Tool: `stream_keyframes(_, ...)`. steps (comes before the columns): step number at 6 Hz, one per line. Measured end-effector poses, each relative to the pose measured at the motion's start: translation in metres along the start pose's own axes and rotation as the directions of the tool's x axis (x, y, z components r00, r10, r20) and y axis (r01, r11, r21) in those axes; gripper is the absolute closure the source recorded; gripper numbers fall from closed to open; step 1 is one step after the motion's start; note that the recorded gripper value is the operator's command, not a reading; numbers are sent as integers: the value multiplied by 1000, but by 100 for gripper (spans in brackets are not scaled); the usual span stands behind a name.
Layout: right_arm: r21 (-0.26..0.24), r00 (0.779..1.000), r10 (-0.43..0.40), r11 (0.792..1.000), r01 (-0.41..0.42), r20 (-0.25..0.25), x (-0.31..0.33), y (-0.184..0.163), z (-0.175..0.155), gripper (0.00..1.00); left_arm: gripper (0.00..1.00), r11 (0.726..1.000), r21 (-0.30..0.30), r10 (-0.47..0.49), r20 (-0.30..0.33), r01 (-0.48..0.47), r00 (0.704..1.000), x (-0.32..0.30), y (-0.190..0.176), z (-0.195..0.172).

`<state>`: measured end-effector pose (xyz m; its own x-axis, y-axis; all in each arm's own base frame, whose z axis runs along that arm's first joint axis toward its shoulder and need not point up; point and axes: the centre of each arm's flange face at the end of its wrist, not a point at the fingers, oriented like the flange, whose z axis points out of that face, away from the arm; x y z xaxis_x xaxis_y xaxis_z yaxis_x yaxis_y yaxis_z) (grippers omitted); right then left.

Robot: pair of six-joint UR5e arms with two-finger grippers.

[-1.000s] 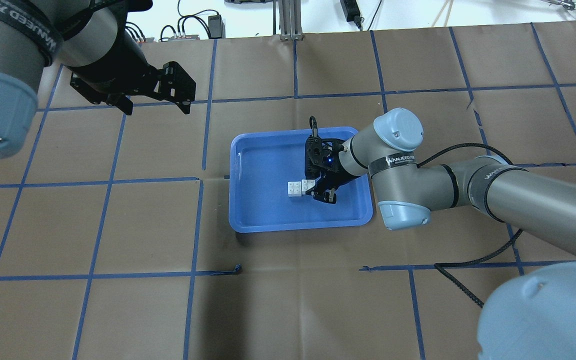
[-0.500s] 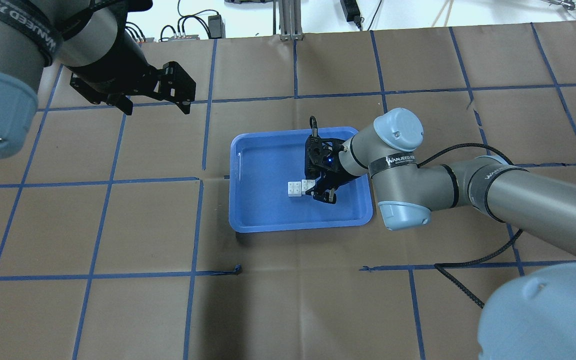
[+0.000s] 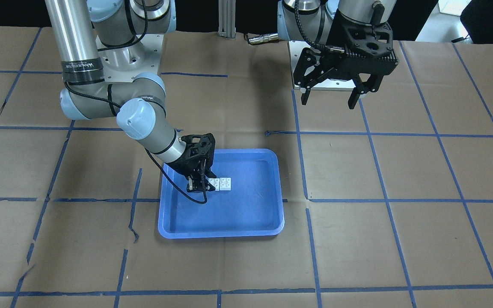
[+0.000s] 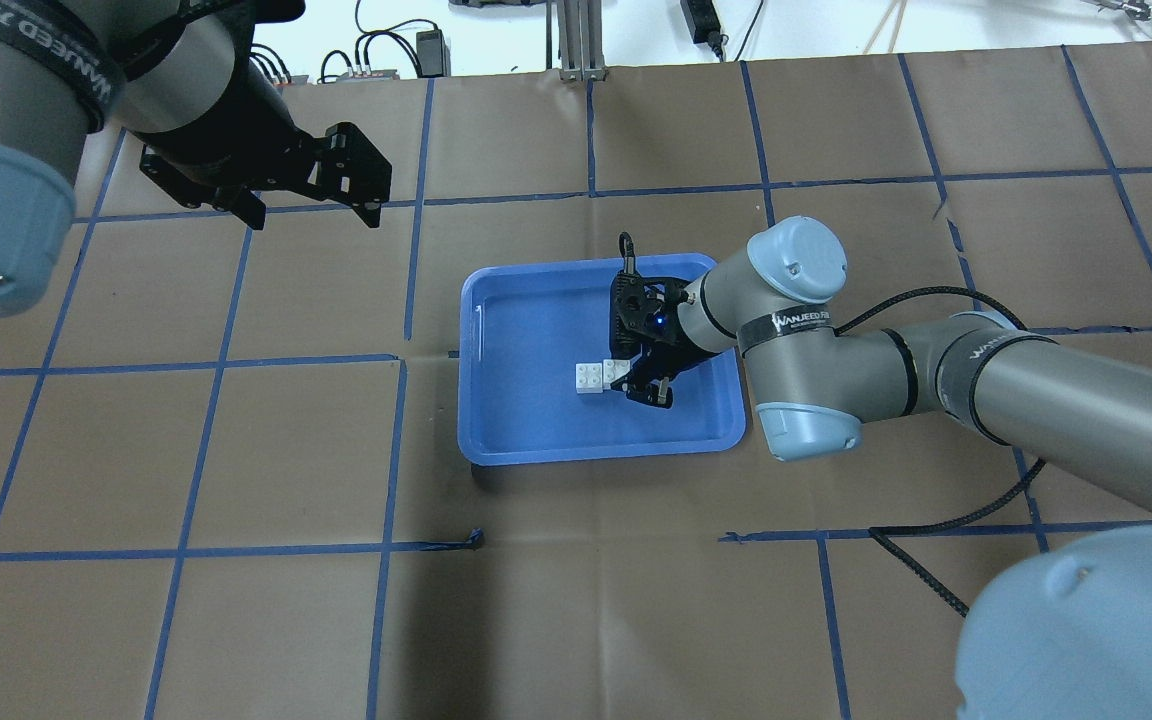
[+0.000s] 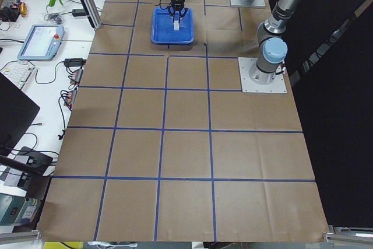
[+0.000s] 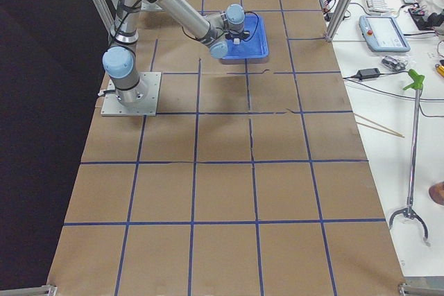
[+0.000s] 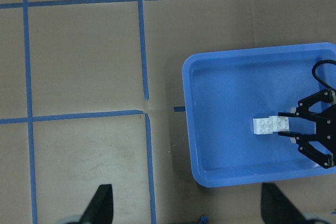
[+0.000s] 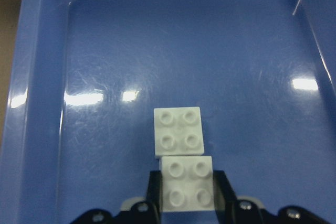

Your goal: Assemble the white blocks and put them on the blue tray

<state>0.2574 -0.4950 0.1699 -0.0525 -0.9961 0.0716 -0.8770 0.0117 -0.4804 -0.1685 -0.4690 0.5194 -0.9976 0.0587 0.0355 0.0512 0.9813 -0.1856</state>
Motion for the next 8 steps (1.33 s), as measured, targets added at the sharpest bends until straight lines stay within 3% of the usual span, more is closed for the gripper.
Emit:
stream_keyframes(4,0,1000,-1,1000,1,-2,1,0,0,43,1,1000,0,0,1,0,1000,0,0,-1)
stream_keyframes(5,1,1000,-3,1000,3,-5,2,-1,-1,13,1,1000,0,0,2,0,1000,0,0,-1)
stream_keyframes(6,3,1000,-6,1000,6,-11,4,-2,-3,0,1,1000,1,0,1,0,1000,0,0,-1)
stream_keyframes(8,-1,999,15,1000,-15,-37,18,-12,-28,0,1,1000,2,-1,0,1,1000,0,0,-1)
